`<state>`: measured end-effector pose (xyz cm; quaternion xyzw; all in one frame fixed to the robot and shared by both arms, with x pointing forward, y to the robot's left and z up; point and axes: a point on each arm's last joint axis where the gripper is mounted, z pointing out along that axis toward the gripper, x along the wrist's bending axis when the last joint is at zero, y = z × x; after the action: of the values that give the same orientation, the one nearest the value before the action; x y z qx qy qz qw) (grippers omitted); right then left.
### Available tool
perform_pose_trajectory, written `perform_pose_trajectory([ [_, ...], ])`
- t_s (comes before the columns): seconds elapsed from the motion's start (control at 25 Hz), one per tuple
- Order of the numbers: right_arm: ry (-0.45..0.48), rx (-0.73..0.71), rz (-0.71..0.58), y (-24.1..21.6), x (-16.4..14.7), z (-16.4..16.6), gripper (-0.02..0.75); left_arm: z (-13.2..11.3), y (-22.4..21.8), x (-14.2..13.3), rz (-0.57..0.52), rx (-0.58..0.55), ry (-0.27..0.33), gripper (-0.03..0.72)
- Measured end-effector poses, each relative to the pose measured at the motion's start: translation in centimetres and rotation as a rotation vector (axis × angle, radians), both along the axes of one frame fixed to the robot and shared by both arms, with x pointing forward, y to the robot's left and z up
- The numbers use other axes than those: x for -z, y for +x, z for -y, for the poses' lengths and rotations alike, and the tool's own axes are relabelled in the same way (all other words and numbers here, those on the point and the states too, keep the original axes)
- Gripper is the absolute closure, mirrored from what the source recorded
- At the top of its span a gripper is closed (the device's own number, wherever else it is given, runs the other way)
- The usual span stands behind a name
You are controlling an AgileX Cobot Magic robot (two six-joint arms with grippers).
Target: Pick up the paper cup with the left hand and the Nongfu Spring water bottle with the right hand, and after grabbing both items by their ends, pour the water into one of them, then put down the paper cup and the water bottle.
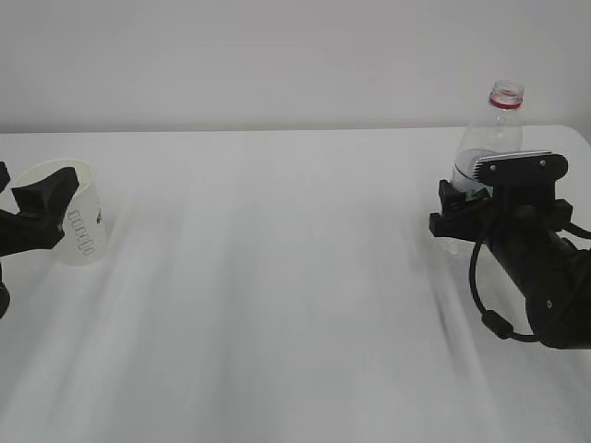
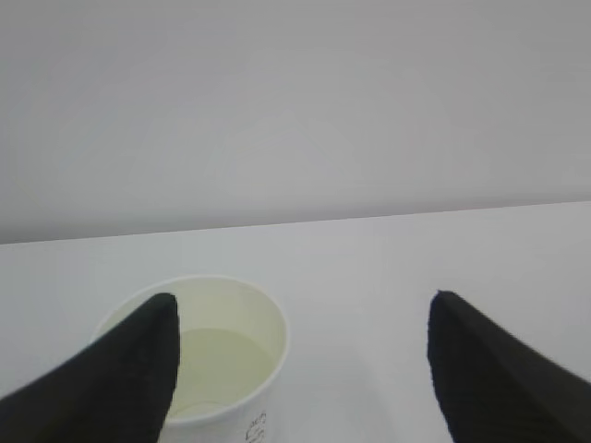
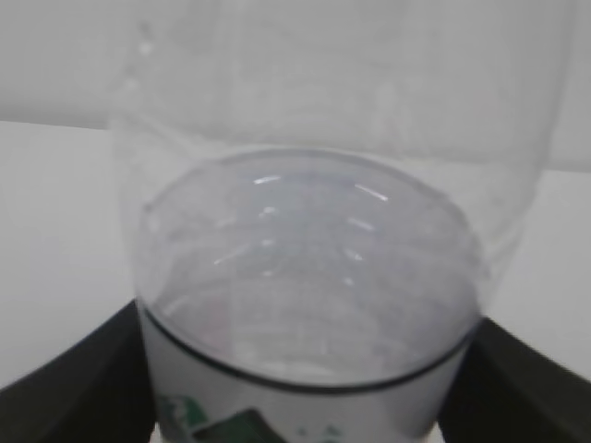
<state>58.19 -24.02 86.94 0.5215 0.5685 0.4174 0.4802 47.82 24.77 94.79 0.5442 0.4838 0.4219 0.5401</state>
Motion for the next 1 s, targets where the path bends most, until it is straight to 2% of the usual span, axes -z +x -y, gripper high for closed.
perform_pose_trajectory([
  [1.0,0.003,-0.044,-0.01,-0.8,0.68,-0.22,0.13,0.27,-0.05,-0.01,0.003,0.031,0.011,0.095],
])
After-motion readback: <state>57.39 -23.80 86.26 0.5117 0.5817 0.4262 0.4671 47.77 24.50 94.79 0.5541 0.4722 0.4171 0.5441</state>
